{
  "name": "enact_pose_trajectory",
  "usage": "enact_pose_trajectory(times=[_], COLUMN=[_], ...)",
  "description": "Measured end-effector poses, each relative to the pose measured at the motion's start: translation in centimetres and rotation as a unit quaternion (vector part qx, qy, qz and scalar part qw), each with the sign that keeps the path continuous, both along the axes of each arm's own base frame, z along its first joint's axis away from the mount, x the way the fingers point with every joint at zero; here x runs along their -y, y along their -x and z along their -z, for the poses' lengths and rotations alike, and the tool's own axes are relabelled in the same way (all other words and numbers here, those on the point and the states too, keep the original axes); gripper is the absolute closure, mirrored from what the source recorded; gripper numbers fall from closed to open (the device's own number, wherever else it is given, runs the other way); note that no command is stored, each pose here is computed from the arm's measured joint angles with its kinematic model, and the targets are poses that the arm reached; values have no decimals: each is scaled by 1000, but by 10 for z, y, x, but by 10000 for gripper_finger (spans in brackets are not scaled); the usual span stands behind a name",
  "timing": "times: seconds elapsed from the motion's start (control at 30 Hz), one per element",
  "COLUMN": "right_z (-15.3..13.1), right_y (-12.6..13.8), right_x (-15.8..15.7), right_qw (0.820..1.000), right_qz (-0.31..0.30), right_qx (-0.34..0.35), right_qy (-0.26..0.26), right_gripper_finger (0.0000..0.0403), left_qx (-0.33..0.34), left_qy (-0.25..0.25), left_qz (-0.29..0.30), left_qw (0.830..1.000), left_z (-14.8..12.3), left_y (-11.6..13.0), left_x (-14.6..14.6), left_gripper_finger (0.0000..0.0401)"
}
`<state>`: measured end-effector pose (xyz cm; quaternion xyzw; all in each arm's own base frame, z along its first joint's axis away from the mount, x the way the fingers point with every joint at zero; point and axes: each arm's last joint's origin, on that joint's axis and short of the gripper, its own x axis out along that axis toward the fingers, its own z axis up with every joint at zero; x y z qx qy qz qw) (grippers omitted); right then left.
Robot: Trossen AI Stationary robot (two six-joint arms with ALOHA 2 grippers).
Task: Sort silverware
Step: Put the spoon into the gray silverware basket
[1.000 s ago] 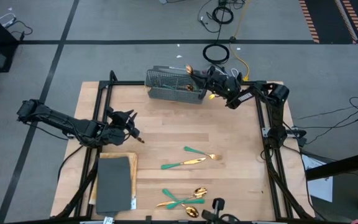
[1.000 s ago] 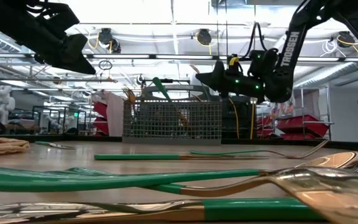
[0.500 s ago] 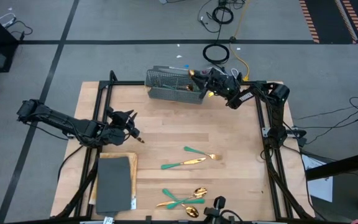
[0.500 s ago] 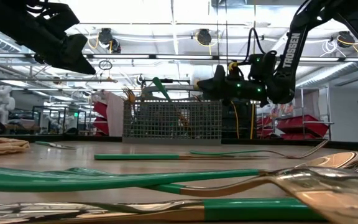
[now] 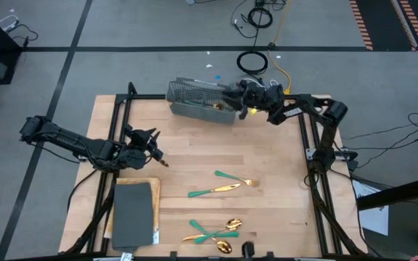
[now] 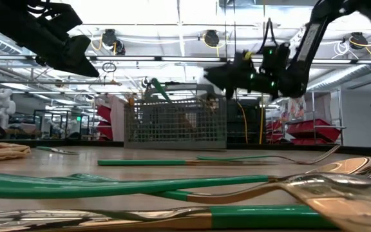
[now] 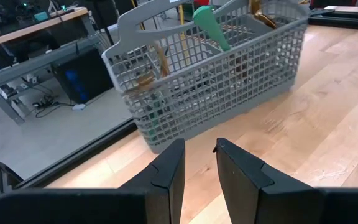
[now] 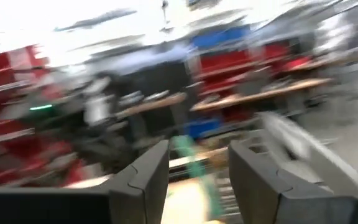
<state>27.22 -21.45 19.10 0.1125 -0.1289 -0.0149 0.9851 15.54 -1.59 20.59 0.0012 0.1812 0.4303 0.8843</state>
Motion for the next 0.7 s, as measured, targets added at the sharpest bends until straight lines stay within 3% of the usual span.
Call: enact_pose_trajectory(times=[0.17,0.27,0.33,0.43,0.5,0.7], right_z=[-31,-46,-54,-57,-54,-30], right_y=[-4,-1,6,18,21,6], right_x=[-33,-58,-75,-101,-123,-205], right_qw=[990,982,976,953,935,888], right_qz=[-119,-124,-96,-44,-41,-145], right_qx=[-71,-135,-187,-287,-343,-433], right_qy=[10,40,64,85,83,56], right_gripper_finger=[241,241,241,241,241,241], left_qx=[0,-1,-1,-1,0,-1], left_qy=[0,0,0,0,0,1], left_qz=[0,0,0,0,0,2], left_qw=[1000,1000,1000,1000,1000,1000], left_z=[0,0,0,0,0,0], left_y=[0,0,0,0,0,0], left_x=[0,0,0,0,0,0], left_gripper_finger=[302,302,302,302,302,302])
